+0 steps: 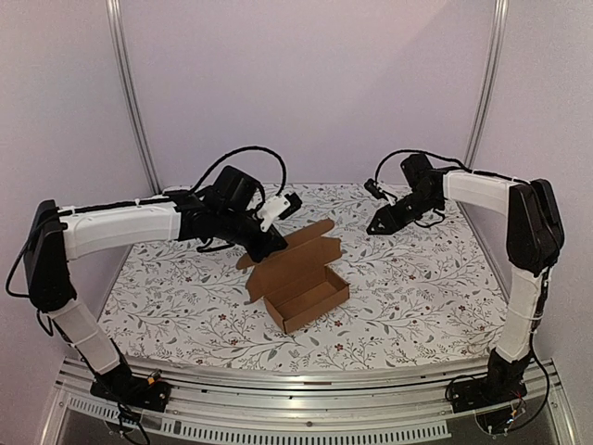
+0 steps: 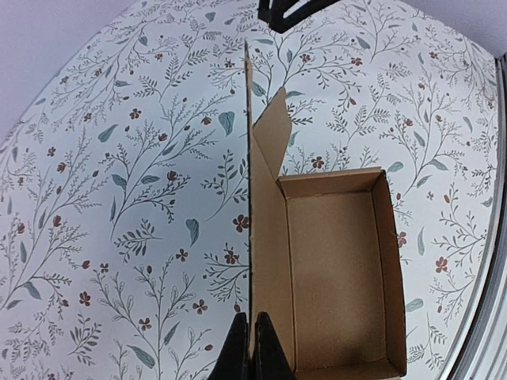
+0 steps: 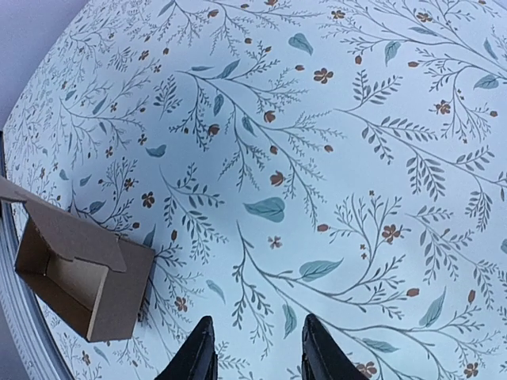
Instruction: Fold the paper box
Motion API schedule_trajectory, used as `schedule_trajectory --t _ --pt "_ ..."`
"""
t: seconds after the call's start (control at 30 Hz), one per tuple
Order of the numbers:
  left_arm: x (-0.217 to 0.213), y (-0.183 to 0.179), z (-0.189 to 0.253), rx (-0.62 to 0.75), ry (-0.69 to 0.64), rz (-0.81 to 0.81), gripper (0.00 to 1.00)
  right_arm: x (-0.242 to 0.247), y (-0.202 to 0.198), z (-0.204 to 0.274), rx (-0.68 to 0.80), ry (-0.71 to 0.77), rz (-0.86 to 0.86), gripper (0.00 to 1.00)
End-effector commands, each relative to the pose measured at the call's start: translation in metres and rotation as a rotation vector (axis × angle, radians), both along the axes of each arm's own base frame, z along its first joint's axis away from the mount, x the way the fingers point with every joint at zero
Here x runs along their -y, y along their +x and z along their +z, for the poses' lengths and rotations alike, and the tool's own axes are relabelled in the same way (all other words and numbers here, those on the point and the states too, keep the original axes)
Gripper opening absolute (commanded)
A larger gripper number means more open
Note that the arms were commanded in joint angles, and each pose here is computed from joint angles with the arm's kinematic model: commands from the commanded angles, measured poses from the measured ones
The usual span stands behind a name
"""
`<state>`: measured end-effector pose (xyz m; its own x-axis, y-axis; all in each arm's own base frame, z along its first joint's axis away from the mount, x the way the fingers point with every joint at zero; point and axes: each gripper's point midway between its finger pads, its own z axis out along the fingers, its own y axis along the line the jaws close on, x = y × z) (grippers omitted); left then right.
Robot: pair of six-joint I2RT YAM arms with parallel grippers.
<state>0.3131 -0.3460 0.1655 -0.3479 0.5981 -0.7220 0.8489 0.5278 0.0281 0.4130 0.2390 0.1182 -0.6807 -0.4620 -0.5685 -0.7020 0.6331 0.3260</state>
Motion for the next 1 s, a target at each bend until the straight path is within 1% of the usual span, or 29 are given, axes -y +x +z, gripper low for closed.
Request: schedule_trajectory --t 0.0,0.1,0.2,0.33,0.47,0.6,0.7,0.77,0.87,0.97 --pt "-0.003 0.006 -0.003 0.015 0.04 -0.034 0.0 -0.021 0.034 -0.012 -0.039 0.021 -0.106 0.34" --pt "-0.002 0.01 0.0 0.033 0.039 -0.028 0.0 -0.042 0.031 -0.022 -0.075 0.045 -0.072 0.34" --pt "0.0 0.018 0.004 0.057 0.045 -0.004 0.0 -0.061 0.01 -0.023 -0.119 0.078 -0.004 0.35" --pt "0.004 0.032 0.008 0.111 0.072 0.037 0.0 -0.07 -0.011 -0.012 -0.124 0.111 0.065 0.35" --pt "0.019 0.035 0.005 0.132 0.083 0.011 0.0 -0.074 -0.015 -0.005 -0.125 0.136 0.078 0.36" --pt "0.03 0.037 0.0 0.161 0.117 0.003 0.0 -0.077 -0.014 -0.01 -0.143 0.141 0.083 0.35" --pt "0.03 0.041 -0.002 0.193 0.158 0.014 0.0 -0.066 -0.015 -0.017 -0.157 0.108 0.081 0.33" --pt "0.029 0.042 -0.002 0.201 0.169 0.014 0.0 -0.051 -0.01 -0.017 -0.169 0.123 0.056 0.31" --pt "0.029 0.038 0.0 0.205 0.172 -0.008 0.0 -0.021 0.013 -0.008 -0.156 0.155 -0.039 0.3" --pt "0.032 0.032 0.003 0.202 0.15 -0.051 0.0 -0.008 0.035 -0.003 -0.11 0.141 -0.116 0.28"
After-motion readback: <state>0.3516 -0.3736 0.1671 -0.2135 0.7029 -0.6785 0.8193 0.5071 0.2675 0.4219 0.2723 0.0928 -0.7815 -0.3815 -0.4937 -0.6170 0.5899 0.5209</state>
